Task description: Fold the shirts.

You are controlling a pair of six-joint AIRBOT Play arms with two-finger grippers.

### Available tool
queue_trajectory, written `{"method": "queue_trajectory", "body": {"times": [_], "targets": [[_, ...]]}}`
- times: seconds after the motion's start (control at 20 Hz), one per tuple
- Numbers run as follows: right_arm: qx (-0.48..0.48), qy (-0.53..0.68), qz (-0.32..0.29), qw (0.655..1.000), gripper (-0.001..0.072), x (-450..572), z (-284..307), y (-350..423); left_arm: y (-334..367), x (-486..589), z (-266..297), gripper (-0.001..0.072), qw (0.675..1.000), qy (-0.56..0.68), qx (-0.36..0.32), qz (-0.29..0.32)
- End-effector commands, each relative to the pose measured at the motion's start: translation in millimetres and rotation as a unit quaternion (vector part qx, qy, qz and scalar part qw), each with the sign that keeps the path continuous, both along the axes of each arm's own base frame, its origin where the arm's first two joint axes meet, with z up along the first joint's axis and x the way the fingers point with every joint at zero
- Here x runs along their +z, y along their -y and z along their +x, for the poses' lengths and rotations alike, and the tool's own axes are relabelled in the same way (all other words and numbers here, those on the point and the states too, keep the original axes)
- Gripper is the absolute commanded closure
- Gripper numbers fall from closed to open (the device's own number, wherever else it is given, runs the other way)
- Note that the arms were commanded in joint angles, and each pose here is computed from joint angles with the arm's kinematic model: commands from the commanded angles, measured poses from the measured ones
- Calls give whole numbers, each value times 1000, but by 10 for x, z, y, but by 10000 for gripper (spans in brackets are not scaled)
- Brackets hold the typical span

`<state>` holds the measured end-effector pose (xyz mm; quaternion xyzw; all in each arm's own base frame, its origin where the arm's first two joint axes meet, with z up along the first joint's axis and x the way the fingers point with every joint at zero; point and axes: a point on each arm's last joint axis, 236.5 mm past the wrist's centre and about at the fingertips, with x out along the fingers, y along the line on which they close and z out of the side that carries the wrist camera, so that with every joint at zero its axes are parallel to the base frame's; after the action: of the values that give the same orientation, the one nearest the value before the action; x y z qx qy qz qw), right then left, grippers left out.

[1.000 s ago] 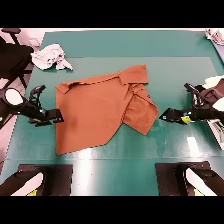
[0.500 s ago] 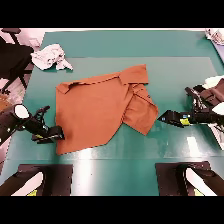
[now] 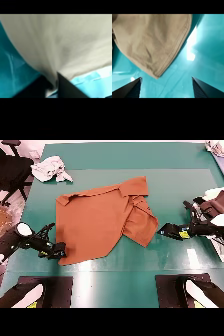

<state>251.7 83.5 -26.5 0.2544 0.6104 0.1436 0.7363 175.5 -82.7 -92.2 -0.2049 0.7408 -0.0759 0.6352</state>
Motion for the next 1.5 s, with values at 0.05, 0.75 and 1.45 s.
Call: {"method": "queue_trajectory", "body": {"times": [0.05, 0.75, 1.45], "targets": [[-4, 23, -11, 1000, 17, -7, 108, 49, -4, 101, 298, 685, 999, 49, 10, 1], [16, 1, 53, 998, 177, -684, 454, -845, 61, 735, 849, 685, 993, 106, 57, -19], [37, 322, -80, 942, 696, 2386, 885, 258, -46, 2427, 1664, 686, 954, 265, 136, -22]]}}
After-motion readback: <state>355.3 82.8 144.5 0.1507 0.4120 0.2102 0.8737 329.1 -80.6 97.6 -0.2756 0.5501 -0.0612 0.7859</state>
